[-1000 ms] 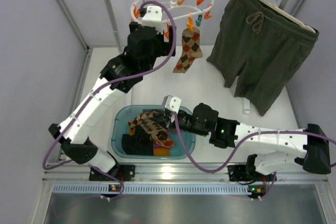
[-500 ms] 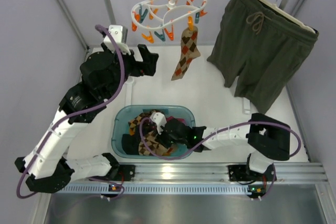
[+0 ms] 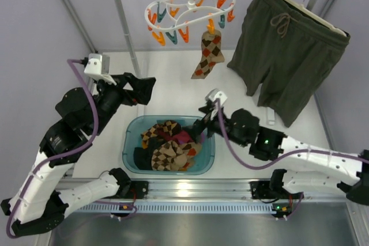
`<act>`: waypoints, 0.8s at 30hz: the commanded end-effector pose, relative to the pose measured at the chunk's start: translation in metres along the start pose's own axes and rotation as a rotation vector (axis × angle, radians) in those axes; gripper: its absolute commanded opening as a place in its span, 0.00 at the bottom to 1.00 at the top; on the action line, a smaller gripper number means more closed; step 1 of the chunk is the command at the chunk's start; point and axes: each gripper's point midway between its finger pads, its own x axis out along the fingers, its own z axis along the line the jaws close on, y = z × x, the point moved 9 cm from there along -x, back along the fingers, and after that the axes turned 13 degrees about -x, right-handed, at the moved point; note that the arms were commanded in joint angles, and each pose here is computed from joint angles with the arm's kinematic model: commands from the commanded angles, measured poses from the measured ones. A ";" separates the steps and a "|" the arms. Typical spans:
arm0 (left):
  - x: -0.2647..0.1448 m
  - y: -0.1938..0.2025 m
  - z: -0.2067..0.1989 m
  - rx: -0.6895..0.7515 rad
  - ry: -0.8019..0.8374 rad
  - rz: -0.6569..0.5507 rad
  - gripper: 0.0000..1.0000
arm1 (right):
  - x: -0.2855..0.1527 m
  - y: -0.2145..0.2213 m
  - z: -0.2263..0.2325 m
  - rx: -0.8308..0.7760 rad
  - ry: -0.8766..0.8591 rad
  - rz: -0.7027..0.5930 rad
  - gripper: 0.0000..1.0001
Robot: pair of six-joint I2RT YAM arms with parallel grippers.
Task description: Remove the socks clipped to the hanger
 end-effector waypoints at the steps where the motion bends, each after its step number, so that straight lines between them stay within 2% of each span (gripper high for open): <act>1: -0.001 0.004 0.001 -0.022 0.016 -0.005 0.98 | -0.020 0.000 -0.049 0.013 0.093 0.007 1.00; 2: -0.003 0.007 -0.001 -0.021 0.052 0.019 0.98 | -0.023 -0.003 -0.087 0.024 0.189 -0.006 0.99; 3: -0.003 0.012 -0.001 -0.019 0.068 0.039 0.98 | -0.020 -0.003 -0.098 -0.006 0.141 -0.003 0.99; 5: -0.003 0.017 -0.004 -0.011 0.115 0.077 0.98 | -0.022 -0.008 -0.138 -0.041 0.192 -0.006 0.99; 6: -0.003 0.021 -0.007 -0.008 0.156 0.109 0.98 | -0.012 -0.007 -0.144 -0.069 0.117 -0.014 1.00; 8: -0.004 0.023 -0.010 -0.009 0.189 0.133 0.98 | -0.009 -0.016 -0.169 -0.134 0.084 -0.079 0.99; 9: -0.004 0.025 -0.012 -0.008 0.213 0.153 0.98 | 0.001 -0.009 -0.178 -0.151 0.055 -0.071 0.99; 11: -0.004 0.026 -0.014 -0.010 0.239 0.169 0.98 | 0.008 -0.018 -0.203 -0.168 0.100 -0.084 0.99; 12: -0.005 0.028 -0.016 -0.006 0.261 0.186 0.98 | 0.020 -0.009 -0.211 -0.145 0.069 -0.058 1.00; 14: -0.005 0.030 -0.016 -0.004 0.275 0.198 0.98 | 0.030 -0.013 -0.232 -0.159 0.074 -0.086 1.00; 21: -0.002 0.035 -0.025 -0.009 0.350 0.263 0.98 | 0.077 -0.015 -0.265 -0.182 0.046 -0.143 0.99; 24: -0.003 0.028 -0.031 -0.012 0.370 0.252 0.98 | 0.092 -0.021 -0.262 -0.161 -0.070 -0.218 0.61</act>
